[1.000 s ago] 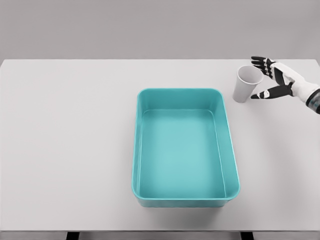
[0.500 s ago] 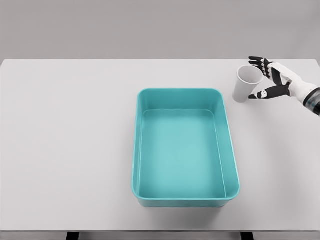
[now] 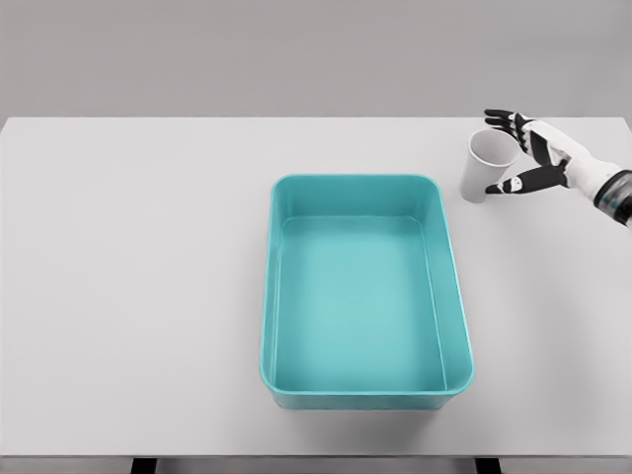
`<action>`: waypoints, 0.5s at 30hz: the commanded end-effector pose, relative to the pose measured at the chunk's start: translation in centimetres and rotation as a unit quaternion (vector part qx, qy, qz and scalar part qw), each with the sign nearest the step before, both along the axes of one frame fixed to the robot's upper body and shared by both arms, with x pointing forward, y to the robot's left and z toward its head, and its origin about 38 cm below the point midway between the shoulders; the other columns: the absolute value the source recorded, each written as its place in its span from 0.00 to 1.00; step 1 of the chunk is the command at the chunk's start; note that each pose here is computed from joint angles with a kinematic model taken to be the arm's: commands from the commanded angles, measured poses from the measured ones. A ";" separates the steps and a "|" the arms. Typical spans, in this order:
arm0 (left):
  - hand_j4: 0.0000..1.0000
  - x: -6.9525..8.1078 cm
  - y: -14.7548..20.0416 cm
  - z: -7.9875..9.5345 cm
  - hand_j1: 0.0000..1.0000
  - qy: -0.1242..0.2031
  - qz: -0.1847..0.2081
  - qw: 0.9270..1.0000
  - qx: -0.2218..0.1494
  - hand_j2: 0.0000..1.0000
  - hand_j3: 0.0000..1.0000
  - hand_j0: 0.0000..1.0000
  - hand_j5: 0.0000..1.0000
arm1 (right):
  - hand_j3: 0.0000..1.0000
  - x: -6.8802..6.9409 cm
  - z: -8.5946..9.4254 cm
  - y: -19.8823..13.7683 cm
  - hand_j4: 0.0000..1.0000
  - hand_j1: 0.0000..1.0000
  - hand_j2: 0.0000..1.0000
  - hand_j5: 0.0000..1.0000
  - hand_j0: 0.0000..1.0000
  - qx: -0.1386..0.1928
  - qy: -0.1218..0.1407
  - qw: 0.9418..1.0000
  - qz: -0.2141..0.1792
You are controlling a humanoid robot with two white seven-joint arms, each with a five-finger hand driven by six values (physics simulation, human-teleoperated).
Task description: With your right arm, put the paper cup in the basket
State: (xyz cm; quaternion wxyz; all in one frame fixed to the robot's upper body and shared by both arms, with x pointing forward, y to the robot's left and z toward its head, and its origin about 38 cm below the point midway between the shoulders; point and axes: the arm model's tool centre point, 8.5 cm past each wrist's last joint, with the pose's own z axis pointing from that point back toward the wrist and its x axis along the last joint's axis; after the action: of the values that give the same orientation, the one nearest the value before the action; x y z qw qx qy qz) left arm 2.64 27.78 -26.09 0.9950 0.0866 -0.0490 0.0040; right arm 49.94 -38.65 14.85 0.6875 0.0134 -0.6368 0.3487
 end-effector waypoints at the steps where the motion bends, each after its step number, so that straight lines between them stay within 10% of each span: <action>1: 1.00 0.0 0.0 0.0 1.00 0.000 0.000 1.000 0.000 1.00 1.00 1.00 1.00 | 1.00 0.0 0.2 0.4 1.00 1.00 1.00 1.00 1.00 0.000 -0.002 1.000 0.006; 7: 1.00 0.0 0.0 0.0 1.00 0.000 0.000 1.000 0.000 1.00 1.00 1.00 1.00 | 1.00 0.1 0.1 1.0 1.00 1.00 1.00 1.00 1.00 -0.001 -0.001 1.000 0.013; 15: 1.00 0.0 0.0 0.0 1.00 0.000 0.000 1.000 0.000 1.00 1.00 1.00 1.00 | 0.73 0.1 0.0 1.0 0.73 0.73 0.73 0.73 0.73 -0.003 0.007 1.000 0.012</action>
State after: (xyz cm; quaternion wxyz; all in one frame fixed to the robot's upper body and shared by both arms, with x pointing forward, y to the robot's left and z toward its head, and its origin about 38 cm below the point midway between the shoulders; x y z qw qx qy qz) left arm 2.64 27.78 -26.09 0.9950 0.0867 -0.0490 0.0041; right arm 50.05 -37.91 15.10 0.6871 0.0207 -0.6388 0.3456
